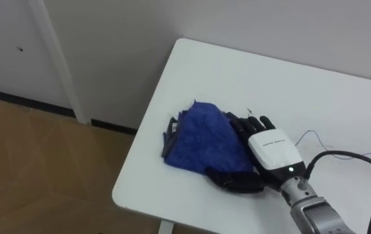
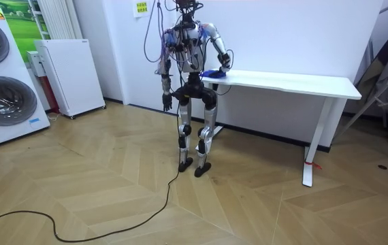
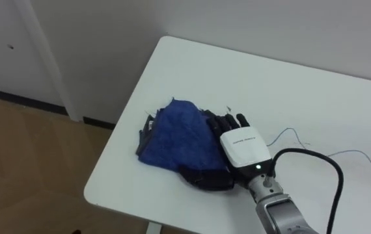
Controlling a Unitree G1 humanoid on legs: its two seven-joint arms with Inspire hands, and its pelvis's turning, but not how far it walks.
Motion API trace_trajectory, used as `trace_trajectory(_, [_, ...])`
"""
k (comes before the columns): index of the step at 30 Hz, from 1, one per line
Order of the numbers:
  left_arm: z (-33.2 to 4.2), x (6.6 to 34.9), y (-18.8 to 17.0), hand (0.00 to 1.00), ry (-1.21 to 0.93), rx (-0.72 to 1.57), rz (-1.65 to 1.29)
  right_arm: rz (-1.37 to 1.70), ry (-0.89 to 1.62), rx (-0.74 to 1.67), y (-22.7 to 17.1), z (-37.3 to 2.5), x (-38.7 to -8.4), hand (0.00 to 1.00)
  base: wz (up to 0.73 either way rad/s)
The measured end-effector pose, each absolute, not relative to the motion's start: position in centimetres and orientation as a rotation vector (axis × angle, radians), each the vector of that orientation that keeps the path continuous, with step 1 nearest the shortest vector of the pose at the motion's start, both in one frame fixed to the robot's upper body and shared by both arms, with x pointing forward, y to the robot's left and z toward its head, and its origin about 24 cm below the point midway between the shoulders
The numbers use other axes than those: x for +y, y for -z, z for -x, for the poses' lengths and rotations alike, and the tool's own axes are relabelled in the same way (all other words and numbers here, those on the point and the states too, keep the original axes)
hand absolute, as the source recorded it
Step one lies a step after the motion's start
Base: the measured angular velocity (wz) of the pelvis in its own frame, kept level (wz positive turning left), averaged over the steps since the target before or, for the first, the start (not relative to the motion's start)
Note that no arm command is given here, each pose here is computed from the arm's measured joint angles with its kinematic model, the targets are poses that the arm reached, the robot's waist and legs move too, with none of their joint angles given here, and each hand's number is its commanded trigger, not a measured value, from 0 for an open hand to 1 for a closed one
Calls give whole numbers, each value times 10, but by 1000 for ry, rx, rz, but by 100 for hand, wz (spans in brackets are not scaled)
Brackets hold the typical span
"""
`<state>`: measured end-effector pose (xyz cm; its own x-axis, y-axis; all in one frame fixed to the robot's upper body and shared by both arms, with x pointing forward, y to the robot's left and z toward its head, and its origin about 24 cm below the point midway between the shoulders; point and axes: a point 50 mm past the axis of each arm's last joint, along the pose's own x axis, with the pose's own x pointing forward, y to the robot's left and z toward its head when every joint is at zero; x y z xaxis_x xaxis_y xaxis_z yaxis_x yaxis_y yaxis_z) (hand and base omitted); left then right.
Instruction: Wipe table
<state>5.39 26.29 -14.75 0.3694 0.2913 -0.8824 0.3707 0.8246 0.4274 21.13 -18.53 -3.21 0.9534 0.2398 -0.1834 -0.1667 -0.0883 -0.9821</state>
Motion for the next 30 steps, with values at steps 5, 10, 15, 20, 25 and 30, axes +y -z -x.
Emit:
trace_trajectory(5, [-55, 260, 147, 0, 75, 1202, -649, 1635, -350, -65, 33, -211, -184, 0, 4])
trace_trajectory(10, [-50, 259, 148, 0, 88, 1212, -655, 1656, -354, -81, 33, -211, -183, 0, 0])
trace_trajectory(15, [-40, 258, 149, 0, 96, 1235, -655, 1647, -350, -80, 32, -211, -183, 0, 0])
trace_trajectory(20, [-29, 256, 150, 0, 120, 1261, -659, 1641, -351, -82, 32, -211, -182, 0, 3])
trace_trajectory(25, [-26, 255, 151, 0, 124, 1267, -656, 1606, -348, -129, 25, -214, -176, 0, 4])
trace_trajectory(30, [-25, 254, 151, 0, 127, 1271, -653, 1547, -312, -151, 21, -219, -170, 0, 0])
